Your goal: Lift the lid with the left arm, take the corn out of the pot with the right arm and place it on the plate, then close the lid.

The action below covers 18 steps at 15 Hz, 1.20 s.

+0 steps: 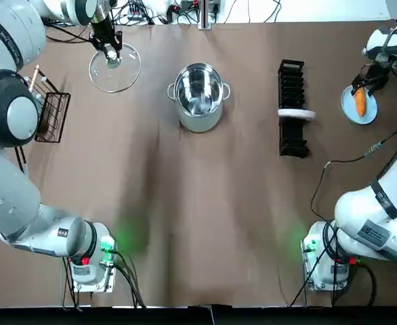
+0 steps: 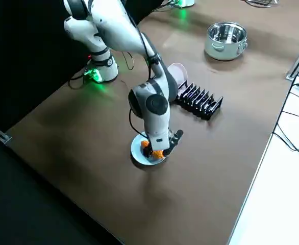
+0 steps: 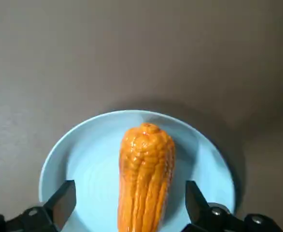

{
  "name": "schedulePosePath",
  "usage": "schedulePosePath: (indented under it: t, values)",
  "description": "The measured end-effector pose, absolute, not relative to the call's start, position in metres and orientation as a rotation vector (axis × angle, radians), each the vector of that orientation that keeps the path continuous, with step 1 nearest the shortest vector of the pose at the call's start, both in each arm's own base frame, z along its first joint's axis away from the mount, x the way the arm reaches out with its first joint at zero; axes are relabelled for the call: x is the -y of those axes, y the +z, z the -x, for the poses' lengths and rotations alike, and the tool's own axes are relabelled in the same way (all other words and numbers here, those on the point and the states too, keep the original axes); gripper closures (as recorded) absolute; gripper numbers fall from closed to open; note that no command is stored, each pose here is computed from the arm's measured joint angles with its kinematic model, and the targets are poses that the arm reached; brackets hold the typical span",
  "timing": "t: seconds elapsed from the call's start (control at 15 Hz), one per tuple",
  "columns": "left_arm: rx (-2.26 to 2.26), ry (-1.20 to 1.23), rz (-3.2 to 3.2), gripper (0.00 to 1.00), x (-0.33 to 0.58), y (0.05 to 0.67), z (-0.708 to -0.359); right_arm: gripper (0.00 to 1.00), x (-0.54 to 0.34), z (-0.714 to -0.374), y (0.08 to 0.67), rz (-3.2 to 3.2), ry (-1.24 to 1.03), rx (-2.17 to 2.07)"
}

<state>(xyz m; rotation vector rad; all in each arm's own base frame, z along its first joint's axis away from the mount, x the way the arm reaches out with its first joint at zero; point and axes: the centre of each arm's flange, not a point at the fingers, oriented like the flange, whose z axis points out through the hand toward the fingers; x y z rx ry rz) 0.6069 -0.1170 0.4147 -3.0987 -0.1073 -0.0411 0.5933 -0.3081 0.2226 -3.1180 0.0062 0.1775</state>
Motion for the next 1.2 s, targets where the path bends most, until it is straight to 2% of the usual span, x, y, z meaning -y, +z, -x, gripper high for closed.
schedulePosePath:
  t: [0.33, 0.73, 1.0, 1.07, 1.2]
  values:
    - [0.185, -0.082, 3.120, 0.50, 0.172, 0.449, -0.586, 0.00, 0.260, -0.624, 0.358, 3.161, 0.085, 0.139]
    - [0.241, -0.119, 3.172, 0.50, 0.288, 0.469, -0.545, 0.00, 0.086, -0.625, 0.493, 3.160, 0.033, 0.233]
    - [0.220, -0.108, 3.196, 0.50, 0.348, 0.463, -0.525, 0.00, 0.018, -0.598, 0.555, 3.067, -0.004, 0.212]
    - [0.207, -0.120, 3.218, 0.50, 0.363, 0.457, -0.528, 0.00, 0.018, -0.576, 0.591, 3.039, -0.009, 0.201]
    - [0.187, -0.145, 3.247, 0.50, 0.378, 0.446, -0.533, 0.00, 0.018, -0.554, 0.621, 3.034, -0.024, 0.205]
